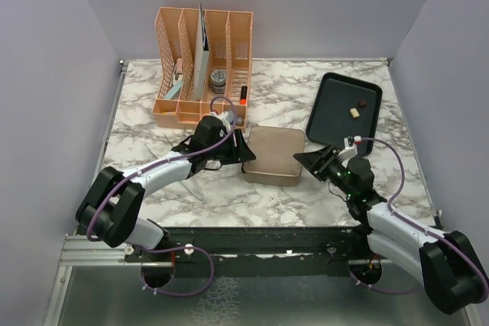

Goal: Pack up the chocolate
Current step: Close the box lid on the packing box.

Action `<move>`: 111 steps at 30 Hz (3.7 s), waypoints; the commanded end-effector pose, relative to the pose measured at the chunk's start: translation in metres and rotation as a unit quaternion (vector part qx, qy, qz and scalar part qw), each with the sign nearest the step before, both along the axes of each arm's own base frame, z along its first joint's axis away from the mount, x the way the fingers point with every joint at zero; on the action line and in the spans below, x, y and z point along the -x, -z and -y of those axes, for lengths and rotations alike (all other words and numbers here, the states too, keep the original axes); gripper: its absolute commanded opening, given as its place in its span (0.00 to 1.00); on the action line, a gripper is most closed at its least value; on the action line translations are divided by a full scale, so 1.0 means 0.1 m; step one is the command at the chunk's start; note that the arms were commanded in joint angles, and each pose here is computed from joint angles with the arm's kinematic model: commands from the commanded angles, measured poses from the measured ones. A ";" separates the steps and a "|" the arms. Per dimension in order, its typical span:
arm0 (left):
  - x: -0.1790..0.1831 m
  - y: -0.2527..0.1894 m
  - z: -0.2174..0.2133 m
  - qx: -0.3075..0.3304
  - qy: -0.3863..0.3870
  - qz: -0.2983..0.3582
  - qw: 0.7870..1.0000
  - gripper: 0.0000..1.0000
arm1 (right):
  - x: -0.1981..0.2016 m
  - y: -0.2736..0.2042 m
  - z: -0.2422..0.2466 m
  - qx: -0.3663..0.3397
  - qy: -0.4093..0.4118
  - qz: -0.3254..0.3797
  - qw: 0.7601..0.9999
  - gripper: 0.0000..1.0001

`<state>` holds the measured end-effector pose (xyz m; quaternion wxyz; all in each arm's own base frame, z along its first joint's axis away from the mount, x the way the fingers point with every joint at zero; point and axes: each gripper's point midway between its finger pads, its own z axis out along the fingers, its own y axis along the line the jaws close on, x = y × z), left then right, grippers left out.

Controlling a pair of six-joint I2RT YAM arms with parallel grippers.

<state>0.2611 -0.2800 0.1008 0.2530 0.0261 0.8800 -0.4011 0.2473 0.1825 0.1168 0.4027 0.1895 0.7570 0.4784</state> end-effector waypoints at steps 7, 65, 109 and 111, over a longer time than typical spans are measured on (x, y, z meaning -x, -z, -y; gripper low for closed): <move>0.30 0.09 0.14 0.002 0.038 -0.033 0.999 0.56 | 0.41 -0.76 -0.43 -0.180 -0.143 0.071 0.971 0.63; -0.13 -0.83 -0.28 0.099 0.026 0.042 0.994 0.64 | 0.17 -0.88 -0.62 -0.158 -0.164 0.031 0.973 0.14; -0.32 -0.43 -0.64 -0.031 -0.021 0.064 0.997 0.68 | -0.19 -0.41 -0.90 -0.128 -0.117 -0.058 0.983 0.14; -0.32 -0.40 -0.64 -0.032 -0.020 0.060 0.997 0.68 | -0.21 -0.40 -0.91 -0.128 -0.113 -0.060 0.983 0.14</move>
